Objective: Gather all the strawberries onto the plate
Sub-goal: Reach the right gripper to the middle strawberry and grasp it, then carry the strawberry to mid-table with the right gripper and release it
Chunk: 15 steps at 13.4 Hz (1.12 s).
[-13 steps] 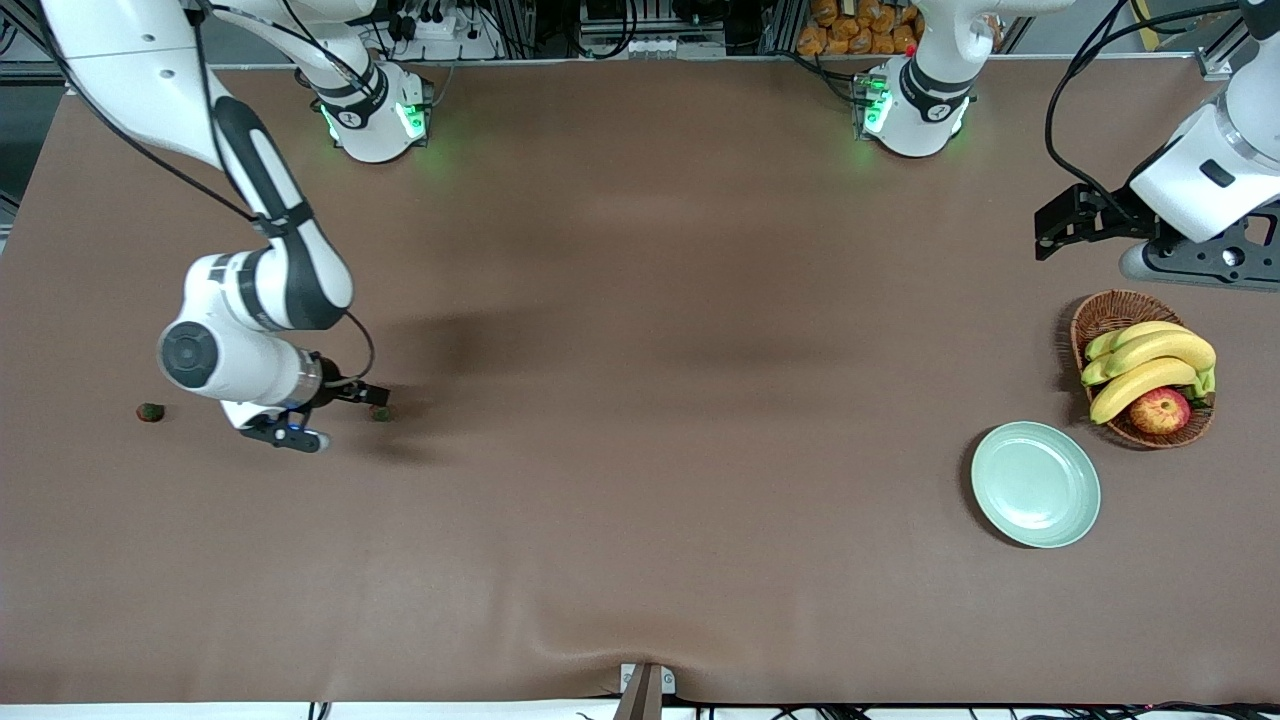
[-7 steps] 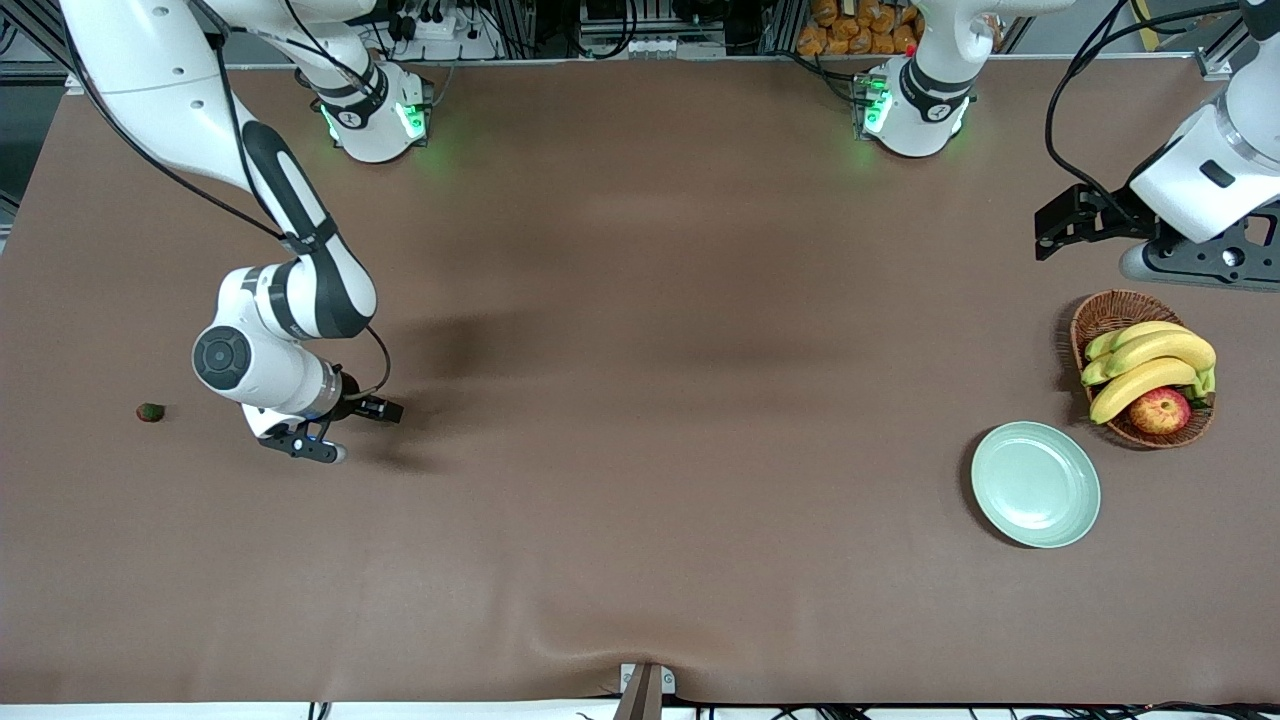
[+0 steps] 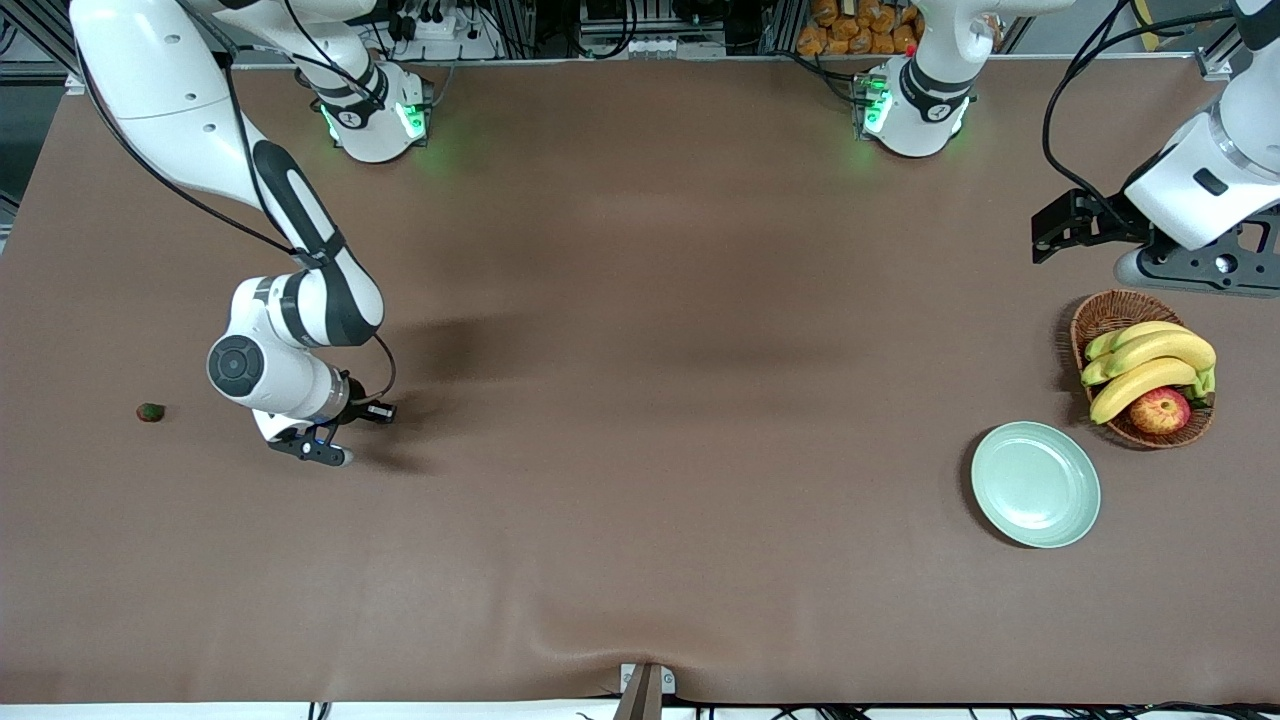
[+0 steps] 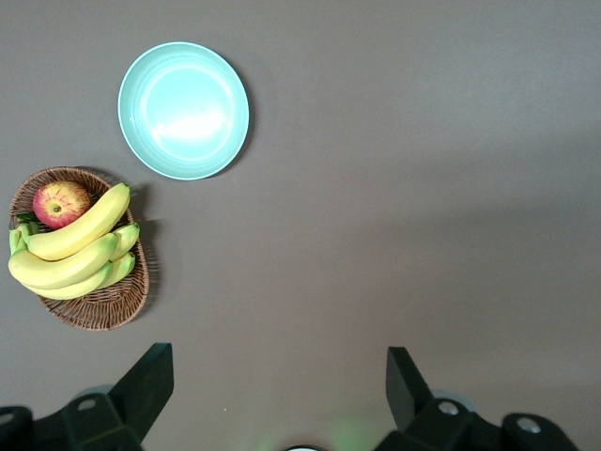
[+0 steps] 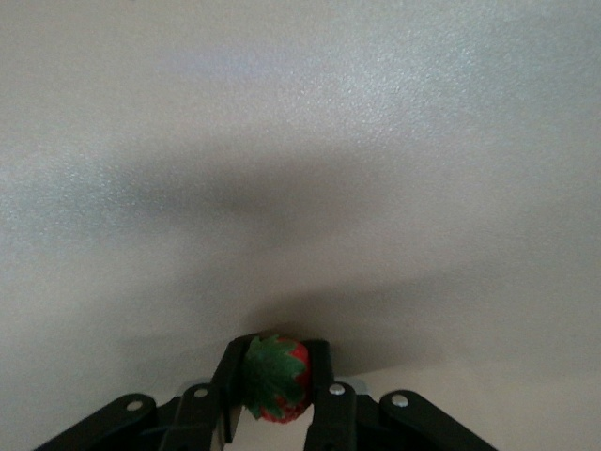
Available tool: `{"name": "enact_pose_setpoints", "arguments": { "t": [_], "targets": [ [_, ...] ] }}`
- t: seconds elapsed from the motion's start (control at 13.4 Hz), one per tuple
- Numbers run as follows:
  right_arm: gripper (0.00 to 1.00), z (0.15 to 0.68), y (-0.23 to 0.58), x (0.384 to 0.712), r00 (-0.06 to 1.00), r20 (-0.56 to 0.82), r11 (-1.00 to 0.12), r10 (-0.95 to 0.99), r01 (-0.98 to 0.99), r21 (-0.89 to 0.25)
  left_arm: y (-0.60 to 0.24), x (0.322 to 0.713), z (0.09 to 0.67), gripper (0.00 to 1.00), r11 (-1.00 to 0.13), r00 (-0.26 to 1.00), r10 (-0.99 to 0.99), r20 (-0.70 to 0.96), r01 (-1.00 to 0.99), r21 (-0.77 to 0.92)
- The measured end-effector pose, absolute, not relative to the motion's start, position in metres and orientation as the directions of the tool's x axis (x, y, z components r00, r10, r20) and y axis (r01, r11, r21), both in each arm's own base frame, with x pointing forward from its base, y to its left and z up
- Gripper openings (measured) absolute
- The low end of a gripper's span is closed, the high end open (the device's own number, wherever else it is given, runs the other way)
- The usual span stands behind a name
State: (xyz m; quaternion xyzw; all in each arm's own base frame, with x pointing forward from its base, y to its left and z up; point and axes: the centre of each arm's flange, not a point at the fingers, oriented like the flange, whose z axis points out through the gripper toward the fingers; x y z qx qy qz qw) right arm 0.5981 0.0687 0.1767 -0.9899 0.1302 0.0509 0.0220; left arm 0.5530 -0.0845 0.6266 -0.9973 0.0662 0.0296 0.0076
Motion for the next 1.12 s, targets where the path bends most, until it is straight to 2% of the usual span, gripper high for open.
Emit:
{"name": "enact_pose_setpoints", "arguments": {
  "t": [0.22, 0.52, 0.9, 1.12],
  "targets": [
    [0.33, 0.193, 0.077, 0.608, 0.954, -0.164, -0.966, -0.250, -0.256, -0.019, -0.086, 0.553, 0.626, 1.00, -0.991, 0.989, -0.135, -0.061, -0.135, -0.011],
    [0.33, 0.252, 0.127, 0.633, 0.921, -0.221, -0.944, -0.322, -0.330, 0.001, -0.087, 0.553, 0.626, 1.00, -0.991, 0.989, -0.136, -0.061, -0.137, -0.011],
    [0.33, 0.278, 0.306, 0.594, 0.852, -0.258, -0.870, -0.456, -0.488, -0.071, -0.086, 0.553, 0.626, 1.00, -0.991, 0.989, -0.134, -0.061, -0.135, -0.011],
    [0.33, 0.283, 0.373, 0.569, 0.805, -0.283, -0.824, -0.521, -0.561, -0.076, -0.086, 0.554, 0.624, 1.00, -0.991, 0.989, -0.133, -0.064, -0.134, -0.011]
  ]
}}
